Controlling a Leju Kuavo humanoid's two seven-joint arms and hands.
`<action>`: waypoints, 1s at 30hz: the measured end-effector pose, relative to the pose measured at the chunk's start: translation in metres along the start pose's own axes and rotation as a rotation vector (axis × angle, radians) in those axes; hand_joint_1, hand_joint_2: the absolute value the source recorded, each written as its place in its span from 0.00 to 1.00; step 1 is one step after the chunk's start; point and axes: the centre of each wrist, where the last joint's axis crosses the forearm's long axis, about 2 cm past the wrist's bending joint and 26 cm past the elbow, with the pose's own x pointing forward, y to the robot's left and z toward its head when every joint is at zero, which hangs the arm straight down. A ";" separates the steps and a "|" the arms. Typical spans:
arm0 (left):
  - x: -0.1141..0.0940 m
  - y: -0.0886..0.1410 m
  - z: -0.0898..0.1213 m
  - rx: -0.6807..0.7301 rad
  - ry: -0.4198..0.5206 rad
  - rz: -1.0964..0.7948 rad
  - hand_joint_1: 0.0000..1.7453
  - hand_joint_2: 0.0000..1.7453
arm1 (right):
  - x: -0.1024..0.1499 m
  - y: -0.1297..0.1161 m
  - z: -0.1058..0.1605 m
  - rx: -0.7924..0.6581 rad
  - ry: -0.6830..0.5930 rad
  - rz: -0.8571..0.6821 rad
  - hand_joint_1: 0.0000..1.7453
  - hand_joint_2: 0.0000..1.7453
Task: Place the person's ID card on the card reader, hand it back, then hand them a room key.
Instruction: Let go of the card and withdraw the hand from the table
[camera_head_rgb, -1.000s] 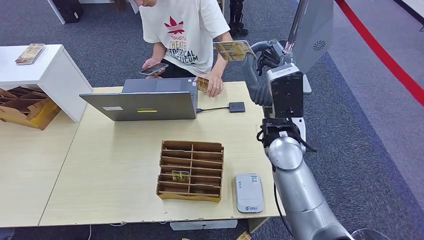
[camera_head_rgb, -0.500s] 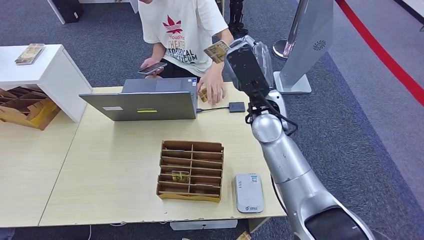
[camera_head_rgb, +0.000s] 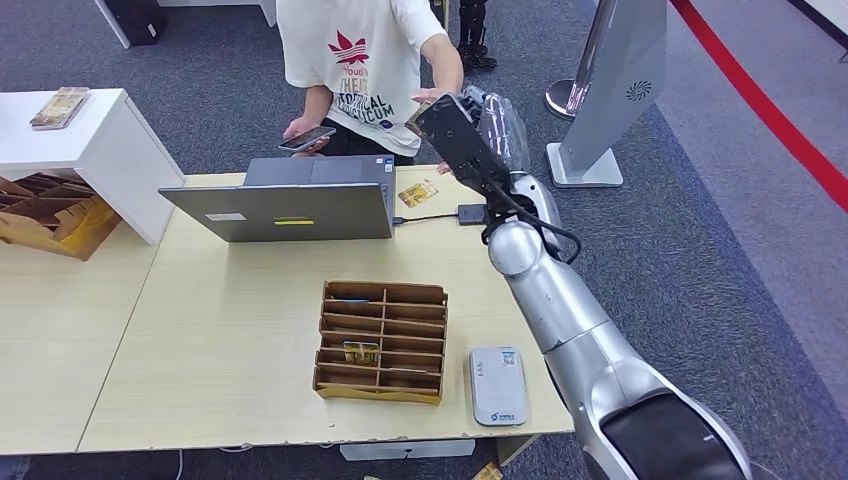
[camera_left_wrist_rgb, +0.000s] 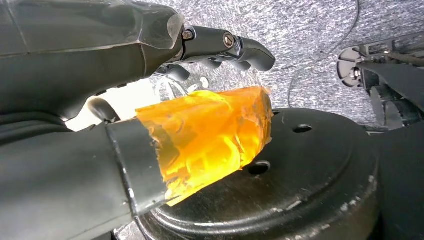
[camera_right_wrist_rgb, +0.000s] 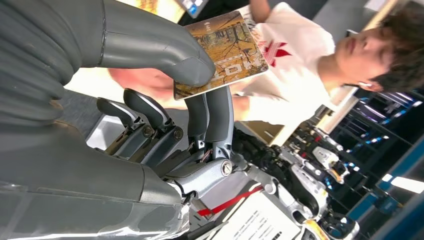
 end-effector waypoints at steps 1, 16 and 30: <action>0.000 0.000 0.000 0.000 0.002 -0.001 0.00 0.00 | -0.001 0.001 0.000 0.007 0.005 0.013 1.00 1.00; 0.000 0.000 0.000 -0.001 0.016 0.012 0.00 0.00 | -0.010 0.019 0.007 0.112 0.032 0.093 0.00 0.25; -0.001 0.000 0.000 -0.001 0.005 0.079 0.00 0.00 | 0.032 0.072 0.085 0.806 -0.125 -1.148 0.00 0.00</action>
